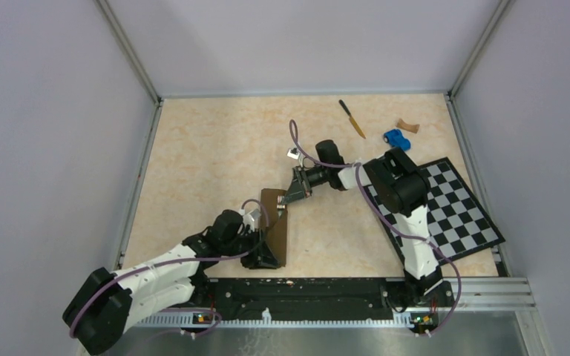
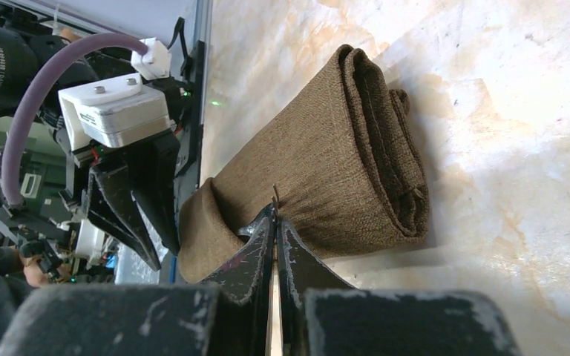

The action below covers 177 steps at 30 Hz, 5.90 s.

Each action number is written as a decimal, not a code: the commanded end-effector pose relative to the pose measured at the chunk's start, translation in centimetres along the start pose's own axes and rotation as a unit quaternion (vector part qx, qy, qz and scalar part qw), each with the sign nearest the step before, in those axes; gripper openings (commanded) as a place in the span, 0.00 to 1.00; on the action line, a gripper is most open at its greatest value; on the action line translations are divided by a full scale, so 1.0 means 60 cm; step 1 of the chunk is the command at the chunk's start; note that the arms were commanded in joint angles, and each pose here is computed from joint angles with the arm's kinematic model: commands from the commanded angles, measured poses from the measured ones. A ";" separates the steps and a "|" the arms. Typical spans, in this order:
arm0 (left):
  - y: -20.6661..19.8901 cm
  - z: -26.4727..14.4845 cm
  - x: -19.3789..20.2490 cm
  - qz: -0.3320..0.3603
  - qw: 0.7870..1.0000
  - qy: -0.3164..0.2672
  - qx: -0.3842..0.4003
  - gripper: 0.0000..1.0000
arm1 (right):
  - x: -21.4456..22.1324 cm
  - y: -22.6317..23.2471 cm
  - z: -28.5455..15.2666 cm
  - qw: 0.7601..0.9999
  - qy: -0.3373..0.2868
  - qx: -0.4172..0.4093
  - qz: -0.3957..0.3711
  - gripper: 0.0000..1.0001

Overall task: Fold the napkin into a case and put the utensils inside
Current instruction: Insert the fork into the folded napkin, then pick up the knife from the corner of the board, then pass from the right arm to the left, then pass from the left arm to the right

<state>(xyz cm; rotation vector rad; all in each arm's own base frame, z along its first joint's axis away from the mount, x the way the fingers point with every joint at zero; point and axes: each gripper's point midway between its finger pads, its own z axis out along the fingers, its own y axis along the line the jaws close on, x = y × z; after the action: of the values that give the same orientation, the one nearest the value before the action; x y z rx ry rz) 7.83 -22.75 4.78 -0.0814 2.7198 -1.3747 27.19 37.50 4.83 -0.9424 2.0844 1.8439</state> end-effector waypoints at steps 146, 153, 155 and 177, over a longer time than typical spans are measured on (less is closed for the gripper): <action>-0.154 -0.047 -0.216 0.251 0.946 0.021 0.205 0.00 | -0.058 0.209 -0.056 0.843 0.049 0.165 -0.510 0.66; -0.169 -0.085 -0.244 0.276 0.935 -0.161 0.155 0.00 | -0.161 0.257 -0.104 0.889 -0.188 0.270 -0.318 0.87; -0.167 -0.099 -0.256 0.276 0.925 -0.218 0.142 0.00 | -0.180 0.251 -0.114 0.913 -0.212 0.287 -0.197 0.87; -0.154 -0.158 -0.290 0.290 0.882 -0.364 0.076 0.00 | -0.211 0.179 -0.102 0.824 -0.405 0.332 0.218 0.60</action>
<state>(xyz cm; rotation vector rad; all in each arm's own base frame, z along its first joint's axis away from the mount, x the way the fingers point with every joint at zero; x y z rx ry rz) 23.46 -19.32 17.34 0.1808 1.8750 -1.0942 31.72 34.74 20.34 0.3307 2.1543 1.0722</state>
